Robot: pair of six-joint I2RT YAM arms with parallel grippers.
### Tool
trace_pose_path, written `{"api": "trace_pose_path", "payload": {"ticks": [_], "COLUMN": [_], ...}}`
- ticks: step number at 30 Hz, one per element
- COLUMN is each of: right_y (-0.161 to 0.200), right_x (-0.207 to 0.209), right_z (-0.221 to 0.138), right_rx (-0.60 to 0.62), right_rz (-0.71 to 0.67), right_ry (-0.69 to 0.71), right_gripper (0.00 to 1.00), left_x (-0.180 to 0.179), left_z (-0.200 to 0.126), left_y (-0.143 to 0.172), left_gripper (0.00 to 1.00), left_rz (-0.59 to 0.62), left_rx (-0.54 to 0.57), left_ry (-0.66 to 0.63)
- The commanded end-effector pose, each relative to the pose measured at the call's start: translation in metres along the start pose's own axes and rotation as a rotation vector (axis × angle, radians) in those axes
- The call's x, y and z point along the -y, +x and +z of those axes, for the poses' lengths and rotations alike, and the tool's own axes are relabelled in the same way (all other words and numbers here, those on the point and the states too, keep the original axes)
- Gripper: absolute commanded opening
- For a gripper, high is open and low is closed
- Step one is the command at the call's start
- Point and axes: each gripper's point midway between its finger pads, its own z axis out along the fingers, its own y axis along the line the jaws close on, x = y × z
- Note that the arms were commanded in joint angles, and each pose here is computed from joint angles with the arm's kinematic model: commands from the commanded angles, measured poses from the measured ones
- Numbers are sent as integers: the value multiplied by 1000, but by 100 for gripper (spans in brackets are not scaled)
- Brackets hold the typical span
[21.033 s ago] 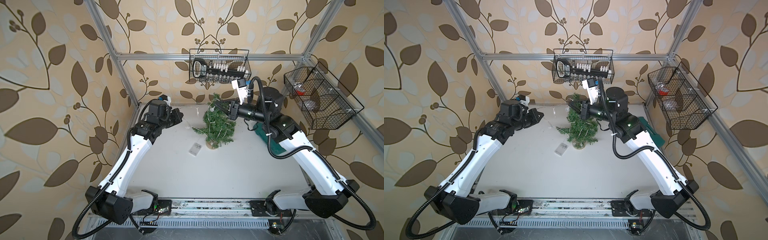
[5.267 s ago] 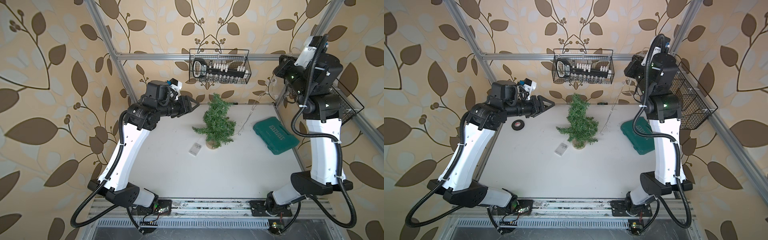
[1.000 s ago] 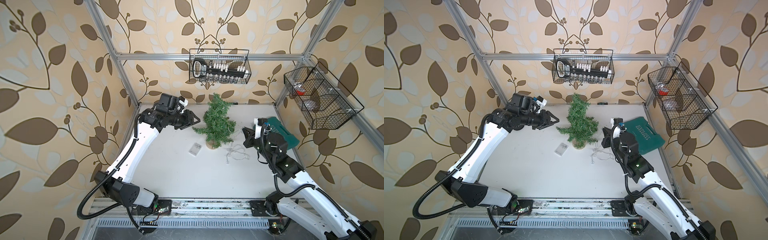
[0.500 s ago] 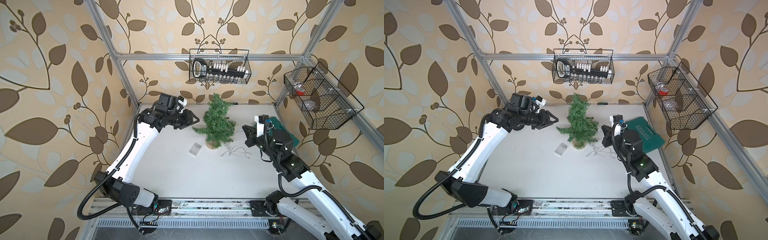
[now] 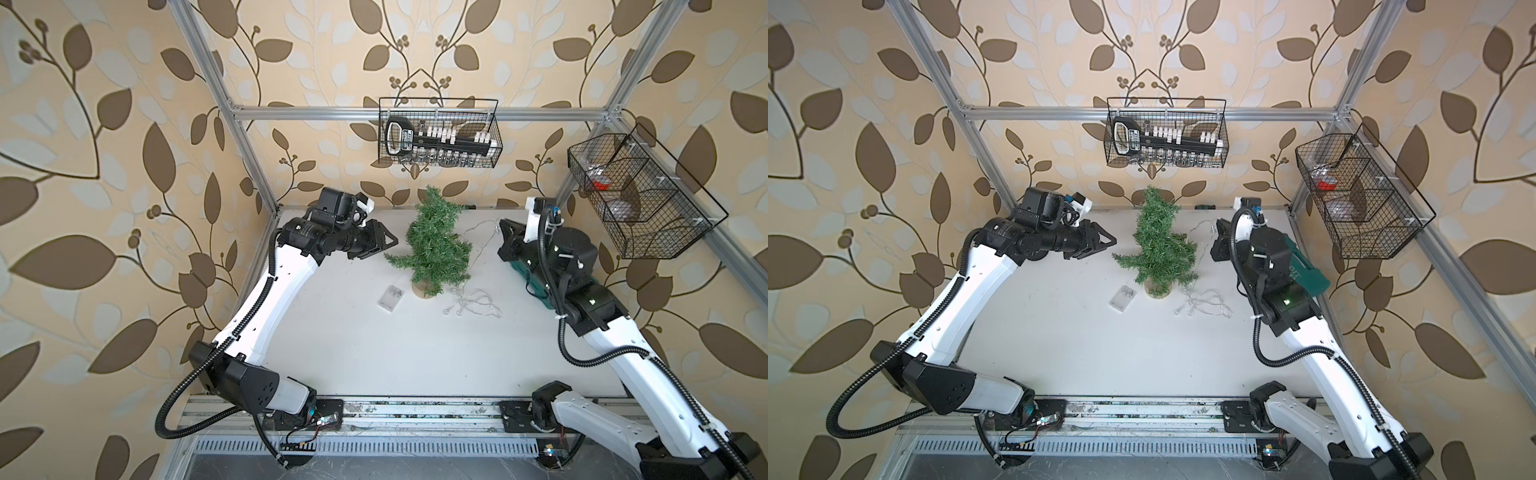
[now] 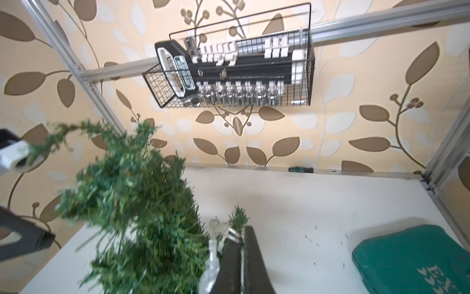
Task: Remove string lights from the small christmas tree
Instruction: Adjust the light string at the center of the board.
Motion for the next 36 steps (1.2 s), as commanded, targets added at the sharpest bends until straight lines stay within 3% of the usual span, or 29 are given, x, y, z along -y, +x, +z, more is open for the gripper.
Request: {"api": "trace_pose_path", "payload": {"ticks": [1, 11, 17, 26, 36], "right_y": [-9, 16, 80, 195, 229], "right_x": [16, 37, 58, 116, 154], "right_z": [28, 124, 154, 151, 90], "right_rx": [-3, -100, -241, -531, -629], "right_rz": [40, 144, 111, 139, 112], "right_ry": [103, 195, 278, 435, 560], "right_gripper": [0, 0, 0, 0, 0], "left_x": [6, -17, -25, -42, -91], "left_z": [-17, -26, -27, -20, 13], "left_y": [-11, -6, -1, 20, 77], "left_gripper": [42, 42, 41, 39, 39], "left_rz": [29, -14, -33, -111, -261], "left_rx": [78, 104, 101, 65, -19], "left_ry": [6, -48, -54, -52, -47]}}
